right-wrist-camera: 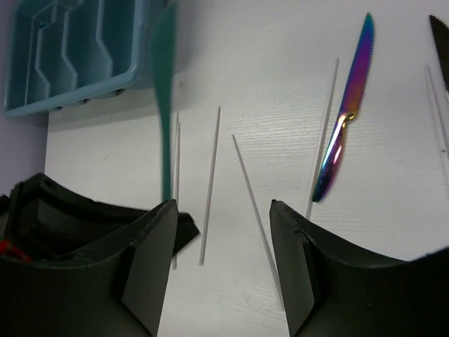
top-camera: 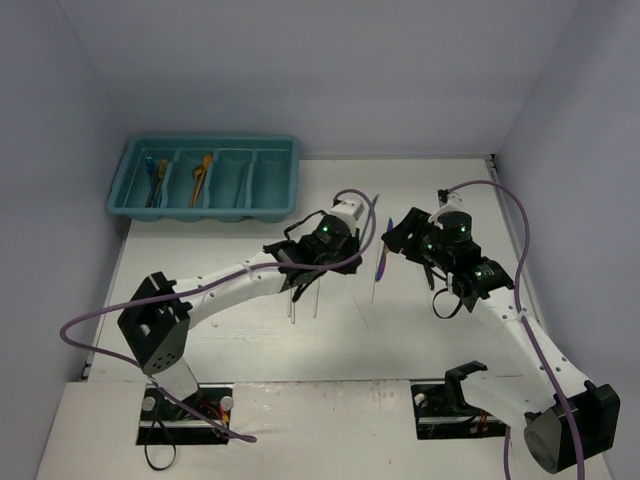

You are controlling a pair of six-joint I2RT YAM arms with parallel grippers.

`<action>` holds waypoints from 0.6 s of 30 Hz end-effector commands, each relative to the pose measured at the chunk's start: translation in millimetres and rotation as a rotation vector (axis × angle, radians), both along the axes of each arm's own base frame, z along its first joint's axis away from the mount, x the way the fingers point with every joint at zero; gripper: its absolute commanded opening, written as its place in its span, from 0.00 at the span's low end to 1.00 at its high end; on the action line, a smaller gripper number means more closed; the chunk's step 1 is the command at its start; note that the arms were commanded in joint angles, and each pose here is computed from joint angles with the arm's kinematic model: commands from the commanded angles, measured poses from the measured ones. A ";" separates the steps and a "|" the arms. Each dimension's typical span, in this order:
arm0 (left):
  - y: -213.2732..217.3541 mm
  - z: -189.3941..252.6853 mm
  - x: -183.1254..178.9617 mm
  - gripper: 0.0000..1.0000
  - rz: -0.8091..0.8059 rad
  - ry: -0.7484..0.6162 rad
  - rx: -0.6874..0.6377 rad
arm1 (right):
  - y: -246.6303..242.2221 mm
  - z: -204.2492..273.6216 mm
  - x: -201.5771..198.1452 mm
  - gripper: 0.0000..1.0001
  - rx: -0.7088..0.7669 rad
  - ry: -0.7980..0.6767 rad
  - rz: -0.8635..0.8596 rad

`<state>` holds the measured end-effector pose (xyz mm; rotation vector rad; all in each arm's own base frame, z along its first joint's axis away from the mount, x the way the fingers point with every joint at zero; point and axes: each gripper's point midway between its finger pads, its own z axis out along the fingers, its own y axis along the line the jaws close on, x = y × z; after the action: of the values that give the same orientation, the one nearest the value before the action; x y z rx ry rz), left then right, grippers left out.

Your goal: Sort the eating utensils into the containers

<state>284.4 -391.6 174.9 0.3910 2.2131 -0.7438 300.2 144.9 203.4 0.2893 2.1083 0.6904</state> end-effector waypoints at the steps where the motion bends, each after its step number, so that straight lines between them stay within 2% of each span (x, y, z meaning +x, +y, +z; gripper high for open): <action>1: 79.3 28.4 56.6 0.00 0.178 -0.065 0.006 | -22.8 -2.0 14.6 0.53 -0.063 -0.039 -0.072; 8: 208.1 30.6 145.7 0.00 0.365 -0.113 0.239 | -45.1 -23.2 19.6 0.53 -0.144 0.009 -0.120; 10: 243.6 20.3 167.8 0.00 0.418 -0.081 0.297 | -47.1 -28.1 20.2 0.53 -0.157 0.022 -0.122; 11: 254.7 34.5 183.2 0.00 0.435 -0.112 0.310 | -48.6 -30.4 20.1 0.53 -0.165 0.028 -0.125; 15: 302.1 40.2 228.5 0.00 0.501 -0.116 0.371 | -53.1 -34.7 18.9 0.53 -0.180 0.040 -0.130; 18: 326.6 21.4 254.5 0.00 0.507 -0.071 0.446 | -58.3 -36.8 17.6 0.53 -0.197 0.047 -0.138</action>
<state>513.3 -99.6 191.5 -0.0185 2.2419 -0.0871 311.2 98.0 161.9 0.3436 2.1892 0.4516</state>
